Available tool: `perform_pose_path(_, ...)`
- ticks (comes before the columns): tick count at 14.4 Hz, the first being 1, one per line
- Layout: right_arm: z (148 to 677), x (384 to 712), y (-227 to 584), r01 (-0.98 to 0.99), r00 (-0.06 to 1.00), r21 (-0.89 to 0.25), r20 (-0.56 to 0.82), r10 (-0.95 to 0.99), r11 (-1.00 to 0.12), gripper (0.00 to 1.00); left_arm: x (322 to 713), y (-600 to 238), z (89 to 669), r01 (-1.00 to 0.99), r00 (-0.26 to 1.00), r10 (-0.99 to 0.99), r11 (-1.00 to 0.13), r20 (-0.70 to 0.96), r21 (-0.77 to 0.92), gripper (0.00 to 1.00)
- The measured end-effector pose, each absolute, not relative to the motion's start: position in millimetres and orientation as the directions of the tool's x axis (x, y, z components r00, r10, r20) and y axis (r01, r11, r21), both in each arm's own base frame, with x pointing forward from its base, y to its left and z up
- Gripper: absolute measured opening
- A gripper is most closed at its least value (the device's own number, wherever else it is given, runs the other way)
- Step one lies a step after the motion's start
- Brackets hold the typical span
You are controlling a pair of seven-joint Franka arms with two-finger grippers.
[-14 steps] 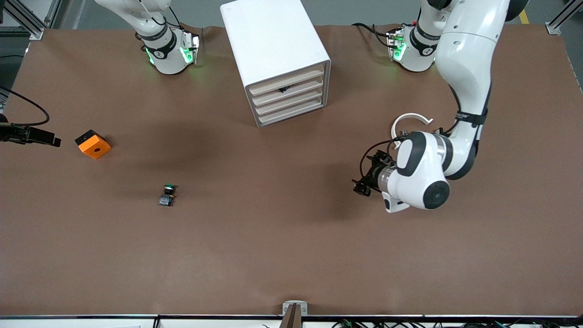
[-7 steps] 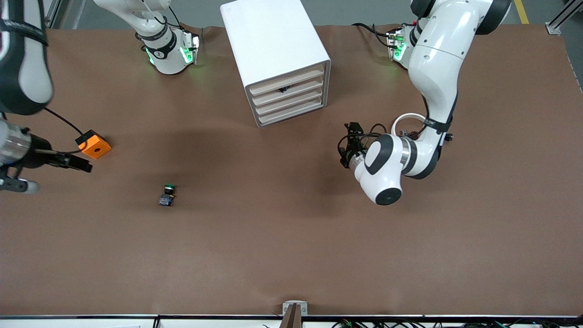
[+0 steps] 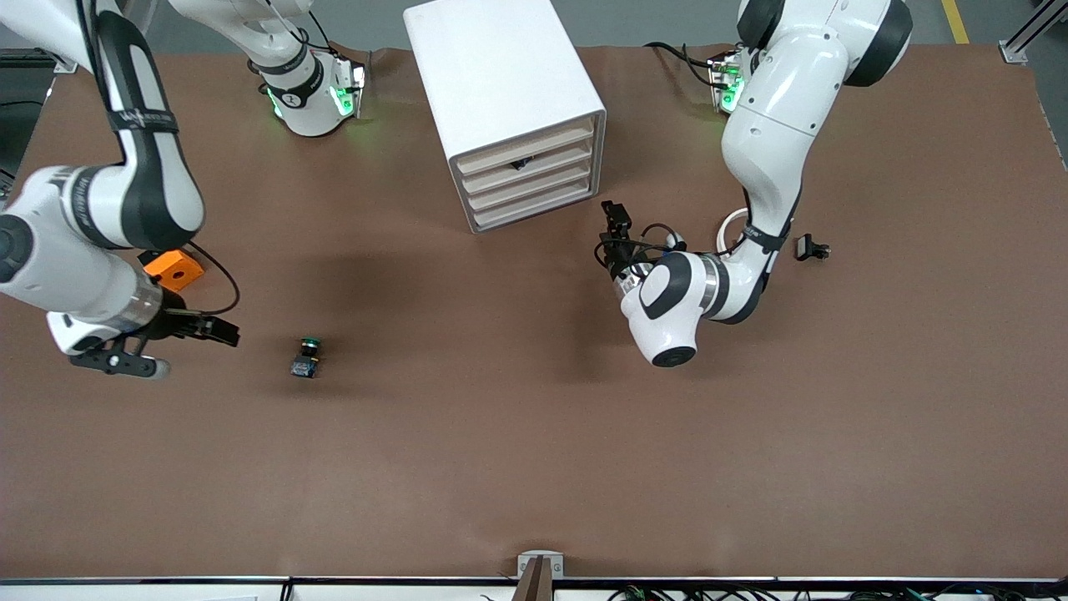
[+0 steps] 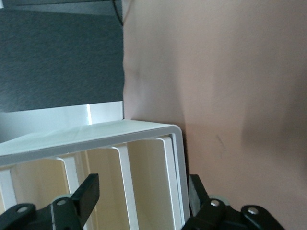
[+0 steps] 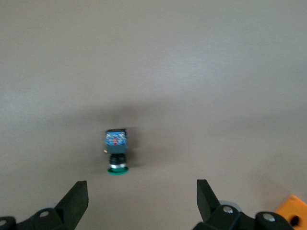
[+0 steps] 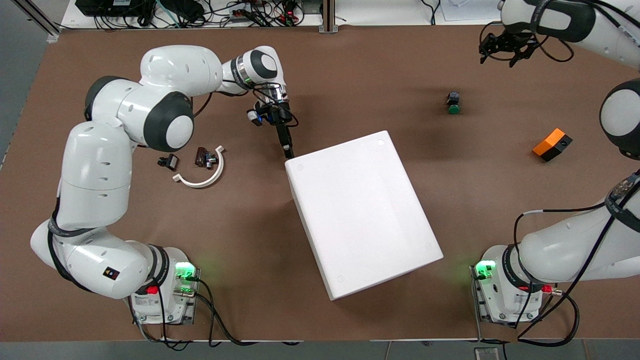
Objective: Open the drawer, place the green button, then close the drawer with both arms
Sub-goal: 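Grasp the drawer handle with the left gripper while the right gripper grasps the button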
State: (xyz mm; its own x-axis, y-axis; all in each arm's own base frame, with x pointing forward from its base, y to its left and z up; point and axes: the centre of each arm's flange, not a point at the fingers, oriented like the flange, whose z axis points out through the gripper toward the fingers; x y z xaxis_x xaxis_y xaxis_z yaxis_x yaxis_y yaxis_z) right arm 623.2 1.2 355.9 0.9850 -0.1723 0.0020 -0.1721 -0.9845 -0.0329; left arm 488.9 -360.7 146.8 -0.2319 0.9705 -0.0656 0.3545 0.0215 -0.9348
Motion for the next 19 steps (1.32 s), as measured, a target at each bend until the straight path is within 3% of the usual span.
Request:
perform_pose_path(2, 330, 629, 15, -0.168, 0.986, -0.043, 0.015, -0.169, -0.985, 1.0, 485, -363, 141, 0.325, -0.251, 0.966, 0.026, -0.06, -0.945, 0.65)
perform_pose_path(4, 303, 634, 26, -0.159, 0.987, -0.044, 0.031, -0.16, -0.986, 1.0, 481, -369, 140, 0.292, -0.267, 0.961, 0.017, -0.065, -0.956, 0.62)
perform_pose_path(6, 276, 636, 37, -0.153, 0.986, -0.052, 0.059, -0.156, -0.987, 1.0, 474, -378, 141, 0.262, -0.277, 0.959, 0.014, -0.061, -0.965, 0.5)
perform_pose_path(11, 221, 630, 54, -0.128, 0.988, -0.043, 0.083, -0.131, -0.991, 1.0, 451, -403, 132, 0.226, -0.257, 0.965, 0.011, -0.049, -0.974, 0.5)
perform_pose_path(19, 195, 625, 57, -0.127, 0.99, -0.033, 0.057, -0.129, -0.991, 1.0, 421, -425, 117, 0.199, -0.2, 0.979, 0.012, -0.029, -0.98, 0.5)
